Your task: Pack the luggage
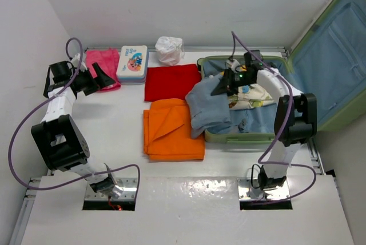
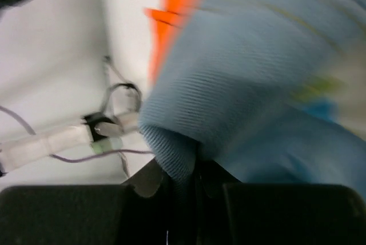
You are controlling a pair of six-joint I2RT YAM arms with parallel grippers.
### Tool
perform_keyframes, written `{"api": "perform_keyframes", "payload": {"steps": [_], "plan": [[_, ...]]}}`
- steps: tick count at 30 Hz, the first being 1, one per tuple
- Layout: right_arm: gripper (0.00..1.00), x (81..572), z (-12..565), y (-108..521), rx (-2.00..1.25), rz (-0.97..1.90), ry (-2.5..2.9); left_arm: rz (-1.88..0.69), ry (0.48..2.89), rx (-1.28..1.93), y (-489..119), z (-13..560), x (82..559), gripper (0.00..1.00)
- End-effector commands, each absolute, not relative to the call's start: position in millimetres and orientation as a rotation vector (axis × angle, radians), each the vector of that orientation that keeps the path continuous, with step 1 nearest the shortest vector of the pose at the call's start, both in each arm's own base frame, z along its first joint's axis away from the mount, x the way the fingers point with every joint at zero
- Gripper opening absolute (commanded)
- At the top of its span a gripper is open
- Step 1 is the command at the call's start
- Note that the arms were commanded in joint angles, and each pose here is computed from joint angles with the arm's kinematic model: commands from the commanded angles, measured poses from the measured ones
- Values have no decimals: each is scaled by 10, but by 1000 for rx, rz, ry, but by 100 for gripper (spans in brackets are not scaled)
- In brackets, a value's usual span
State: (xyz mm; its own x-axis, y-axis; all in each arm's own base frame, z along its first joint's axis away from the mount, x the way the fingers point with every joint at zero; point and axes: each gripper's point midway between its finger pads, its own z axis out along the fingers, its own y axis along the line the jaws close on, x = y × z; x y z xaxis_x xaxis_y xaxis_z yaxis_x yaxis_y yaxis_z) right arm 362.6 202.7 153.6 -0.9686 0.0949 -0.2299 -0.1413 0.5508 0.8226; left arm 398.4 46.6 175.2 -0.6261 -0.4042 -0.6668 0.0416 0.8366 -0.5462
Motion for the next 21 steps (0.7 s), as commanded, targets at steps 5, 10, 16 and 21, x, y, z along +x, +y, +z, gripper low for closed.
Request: {"api": "perform_keyframes", "payload": {"steps": [5, 10, 16, 21], "plan": [[0, 3112, 939, 803, -23, 1048, 2852, -614, 2102, -143, 392, 1937, 4086, 94], [0, 3158, 695, 49, -18, 764, 2863, -629, 2108, -122, 272, 1866, 4119, 94], [0, 3138, 554, -509, -159, 528, 2839, -635, 2129, -117, 211, 1764, 4138, 94], [0, 3084, 428, -884, -212, 368, 2815, -643, 2136, -110, 140, 1737, 4164, 94]]}}
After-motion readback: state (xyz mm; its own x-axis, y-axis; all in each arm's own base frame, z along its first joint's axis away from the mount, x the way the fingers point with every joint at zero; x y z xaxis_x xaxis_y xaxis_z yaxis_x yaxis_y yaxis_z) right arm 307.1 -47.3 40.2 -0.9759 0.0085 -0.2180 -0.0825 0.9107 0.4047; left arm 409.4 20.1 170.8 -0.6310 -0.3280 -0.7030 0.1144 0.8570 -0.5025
